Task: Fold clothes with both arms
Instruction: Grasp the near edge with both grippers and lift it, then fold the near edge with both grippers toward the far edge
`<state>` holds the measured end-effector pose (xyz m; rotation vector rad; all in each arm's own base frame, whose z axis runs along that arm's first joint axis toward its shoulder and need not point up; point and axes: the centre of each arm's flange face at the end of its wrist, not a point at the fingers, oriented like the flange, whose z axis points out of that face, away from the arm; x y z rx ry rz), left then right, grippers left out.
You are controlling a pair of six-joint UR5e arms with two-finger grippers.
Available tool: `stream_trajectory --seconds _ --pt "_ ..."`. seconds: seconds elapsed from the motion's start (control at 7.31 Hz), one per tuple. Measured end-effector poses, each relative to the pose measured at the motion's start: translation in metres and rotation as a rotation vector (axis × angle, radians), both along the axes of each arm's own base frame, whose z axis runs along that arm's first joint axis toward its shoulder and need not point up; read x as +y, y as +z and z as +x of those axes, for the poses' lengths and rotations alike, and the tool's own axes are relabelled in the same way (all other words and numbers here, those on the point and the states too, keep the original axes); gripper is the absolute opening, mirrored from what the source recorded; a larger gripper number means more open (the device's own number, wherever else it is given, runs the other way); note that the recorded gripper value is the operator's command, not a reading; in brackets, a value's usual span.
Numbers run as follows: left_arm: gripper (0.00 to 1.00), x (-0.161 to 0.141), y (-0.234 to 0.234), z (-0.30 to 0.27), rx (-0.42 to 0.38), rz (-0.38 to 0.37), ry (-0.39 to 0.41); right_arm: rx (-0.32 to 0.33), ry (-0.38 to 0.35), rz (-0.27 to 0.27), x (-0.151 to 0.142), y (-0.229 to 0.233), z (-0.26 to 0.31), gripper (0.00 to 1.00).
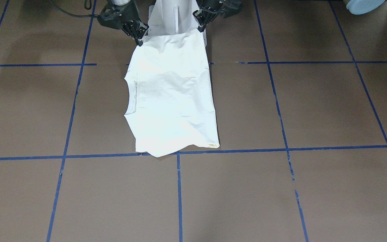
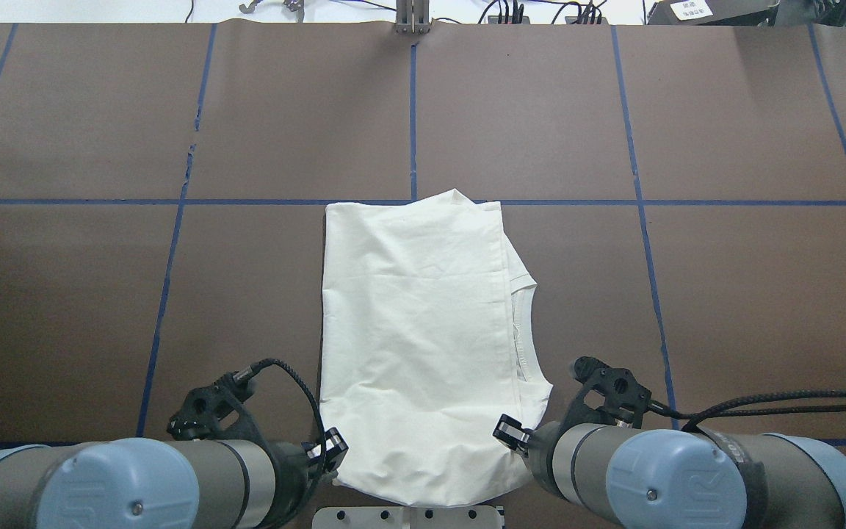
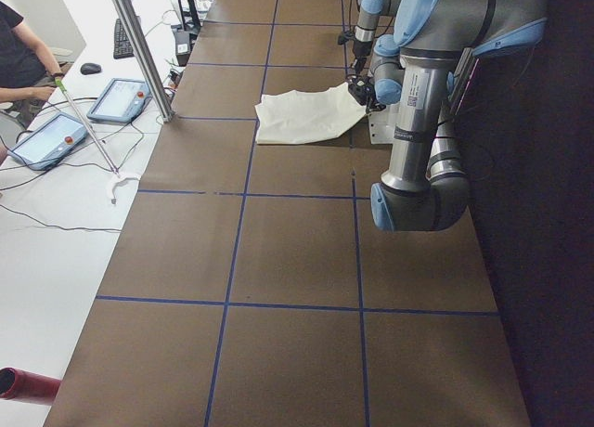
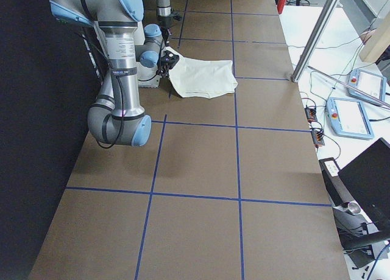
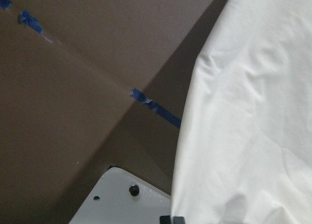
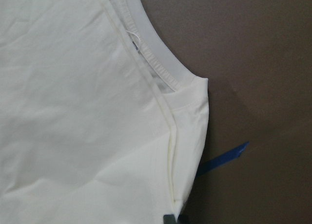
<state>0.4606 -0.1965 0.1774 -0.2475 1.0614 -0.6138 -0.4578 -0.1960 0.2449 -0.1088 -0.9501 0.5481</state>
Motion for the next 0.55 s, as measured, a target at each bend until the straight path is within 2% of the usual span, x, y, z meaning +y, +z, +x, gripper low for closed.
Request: stream_trajectory --seconds 0.14,0.27,0.55 --pt "0.00 -0.040 -0.010 -0.011 0.002 0.057 -0.053 0.000 0.035 0.011 -0.023 -0.002 0.006 0.00" --pt "0.00 -0.083 -0.016 -0.013 -0.021 0.106 -0.104 0.013 0.059 0.019 -0.060 -0.003 0.004 0.00" --pt "0.00 -0.157 -0.006 -0.001 -0.112 0.196 -0.152 0.059 0.053 -0.025 -0.166 0.004 -0.008 0.00"
